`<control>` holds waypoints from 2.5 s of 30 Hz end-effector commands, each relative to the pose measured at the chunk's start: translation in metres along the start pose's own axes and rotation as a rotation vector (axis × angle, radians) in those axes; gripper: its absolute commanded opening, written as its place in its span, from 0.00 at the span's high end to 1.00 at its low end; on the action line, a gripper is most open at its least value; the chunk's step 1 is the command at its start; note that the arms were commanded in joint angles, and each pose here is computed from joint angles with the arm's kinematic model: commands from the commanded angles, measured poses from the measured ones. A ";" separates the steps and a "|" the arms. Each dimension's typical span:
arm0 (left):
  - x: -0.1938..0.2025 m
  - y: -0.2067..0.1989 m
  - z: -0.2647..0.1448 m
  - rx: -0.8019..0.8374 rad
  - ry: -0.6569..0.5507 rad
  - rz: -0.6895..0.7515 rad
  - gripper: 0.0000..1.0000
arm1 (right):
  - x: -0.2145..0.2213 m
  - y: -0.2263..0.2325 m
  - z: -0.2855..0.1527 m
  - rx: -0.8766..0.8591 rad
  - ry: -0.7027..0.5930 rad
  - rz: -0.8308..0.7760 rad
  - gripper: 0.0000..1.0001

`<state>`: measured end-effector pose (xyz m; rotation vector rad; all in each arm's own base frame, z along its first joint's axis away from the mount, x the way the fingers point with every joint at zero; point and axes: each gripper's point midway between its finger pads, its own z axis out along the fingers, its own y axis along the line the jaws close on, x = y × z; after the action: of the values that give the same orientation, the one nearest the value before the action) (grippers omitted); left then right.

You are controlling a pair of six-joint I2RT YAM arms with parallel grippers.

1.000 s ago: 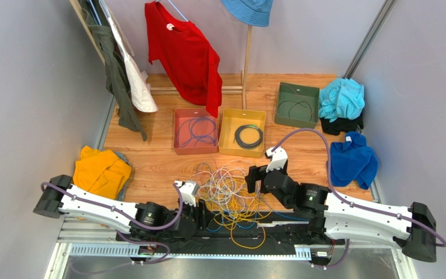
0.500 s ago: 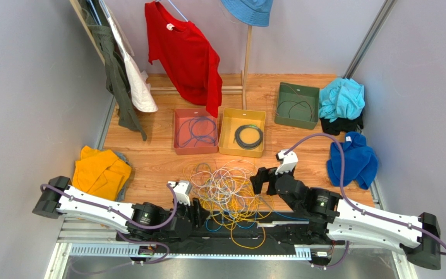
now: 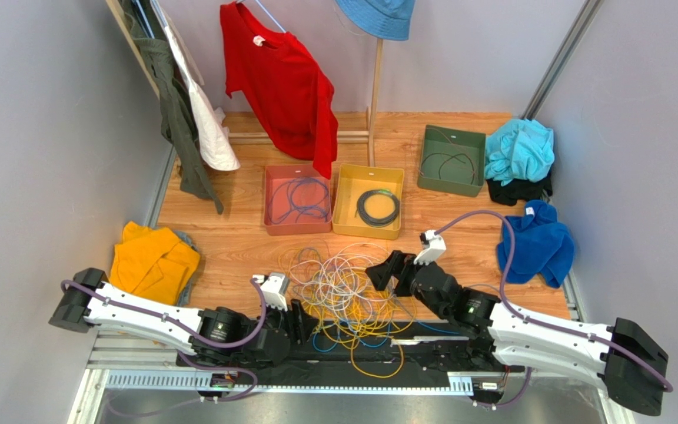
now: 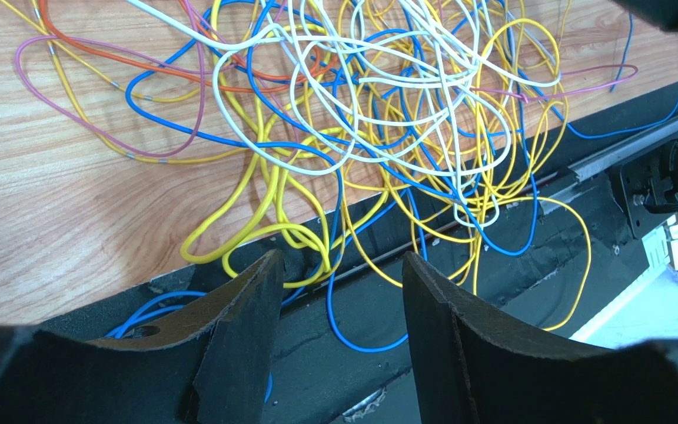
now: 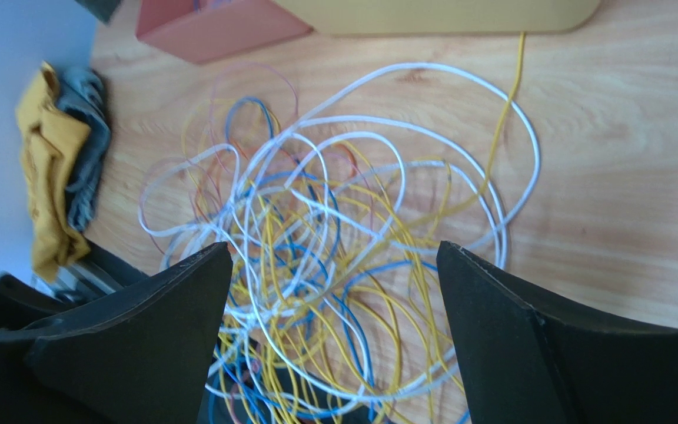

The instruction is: Untangle the cables

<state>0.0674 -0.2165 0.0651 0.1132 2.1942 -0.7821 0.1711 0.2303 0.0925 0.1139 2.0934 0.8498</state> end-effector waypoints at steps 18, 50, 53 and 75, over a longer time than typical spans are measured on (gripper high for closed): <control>-0.033 -0.015 -0.010 0.012 -0.089 0.026 0.40 | -0.193 0.138 -0.081 -0.290 -0.322 -0.100 1.00; -0.121 -0.058 -0.034 0.131 -0.409 0.050 0.01 | -0.451 0.354 -0.291 -0.669 -0.909 -0.302 1.00; -0.128 -0.064 -0.037 0.163 -0.443 0.042 0.01 | -0.444 0.351 -0.283 -0.655 -0.880 -0.307 1.00; -0.149 -0.180 -0.045 0.413 -0.610 0.385 0.03 | -0.399 0.315 -0.189 -0.456 -0.686 -0.358 1.00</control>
<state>0.0904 -0.3120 0.2677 0.5015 1.3423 -0.7555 0.2018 0.2280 0.6436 -0.1987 1.1748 0.9794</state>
